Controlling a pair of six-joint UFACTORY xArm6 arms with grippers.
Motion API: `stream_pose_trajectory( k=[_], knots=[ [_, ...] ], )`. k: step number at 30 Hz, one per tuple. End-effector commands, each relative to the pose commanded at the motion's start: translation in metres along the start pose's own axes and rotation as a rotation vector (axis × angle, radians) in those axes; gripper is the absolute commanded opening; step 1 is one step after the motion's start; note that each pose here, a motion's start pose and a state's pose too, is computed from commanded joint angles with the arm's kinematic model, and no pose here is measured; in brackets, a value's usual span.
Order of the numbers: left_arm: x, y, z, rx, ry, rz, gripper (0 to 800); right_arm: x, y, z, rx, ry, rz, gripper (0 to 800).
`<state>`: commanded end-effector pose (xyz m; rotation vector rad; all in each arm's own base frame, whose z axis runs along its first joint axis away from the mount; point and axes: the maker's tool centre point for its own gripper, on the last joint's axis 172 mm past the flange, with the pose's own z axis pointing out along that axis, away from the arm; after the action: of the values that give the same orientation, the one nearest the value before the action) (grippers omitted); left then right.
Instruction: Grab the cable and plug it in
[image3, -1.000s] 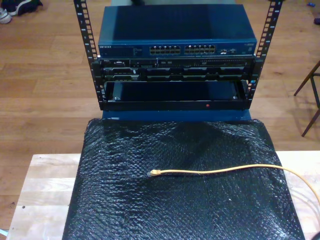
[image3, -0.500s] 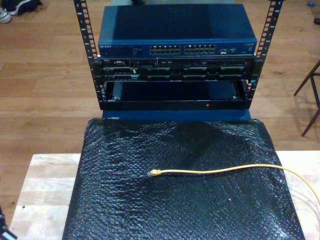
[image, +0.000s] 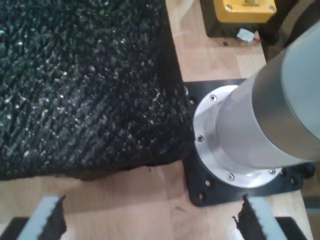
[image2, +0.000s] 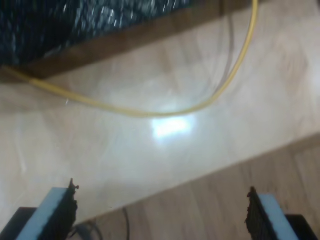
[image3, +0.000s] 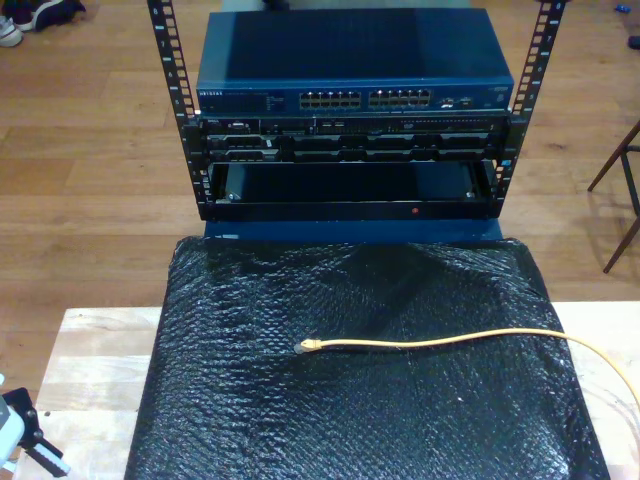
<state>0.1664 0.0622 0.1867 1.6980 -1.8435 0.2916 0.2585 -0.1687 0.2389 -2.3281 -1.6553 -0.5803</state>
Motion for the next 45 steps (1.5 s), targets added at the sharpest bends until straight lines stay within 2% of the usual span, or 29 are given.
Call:
stream_pose_trajectory(
  k=[7, 12, 17, 19, 25, 31, 38, 45],
  knots=[
    [0.002, -0.009, 0.002, 0.008, 0.041, -0.005, 800, 0.021, 0.014, 0.005, 0.014, 0.015, -0.026, 798],
    [0.011, -0.014, 0.008, -0.012, 0.043, 0.023, 800, 0.041, 0.028, 0.012, 0.046, 0.014, -0.054, 799],
    [0.008, -0.017, 0.009, -0.012, 0.037, -0.001, 800, 0.062, 0.042, 0.016, 0.055, 0.001, -0.076, 799],
    [0.007, -0.020, 0.009, -0.004, 0.033, -0.009, 800, 0.075, 0.049, 0.022, 0.053, -0.012, -0.084, 798],
    [0.012, -0.026, 0.015, -0.020, 0.027, 0.012, 800, 0.129, 0.060, 0.049, 0.072, -0.051, -0.125, 798],
    [0.005, -0.032, 0.019, -0.013, 0.010, -0.053, 800, 0.169, 0.062, 0.067, 0.087, -0.094, -0.157, 798],
    [0.008, -0.034, 0.024, -0.025, 0.004, -0.056, 800, 0.198, 0.064, 0.097, 0.149, -0.226, -0.183, 799],
    [0.008, -0.030, 0.031, -0.038, 0.012, -0.089, 800, 0.257, 0.067, 0.126, 0.132, -0.262, -0.260, 799]
  ],
)
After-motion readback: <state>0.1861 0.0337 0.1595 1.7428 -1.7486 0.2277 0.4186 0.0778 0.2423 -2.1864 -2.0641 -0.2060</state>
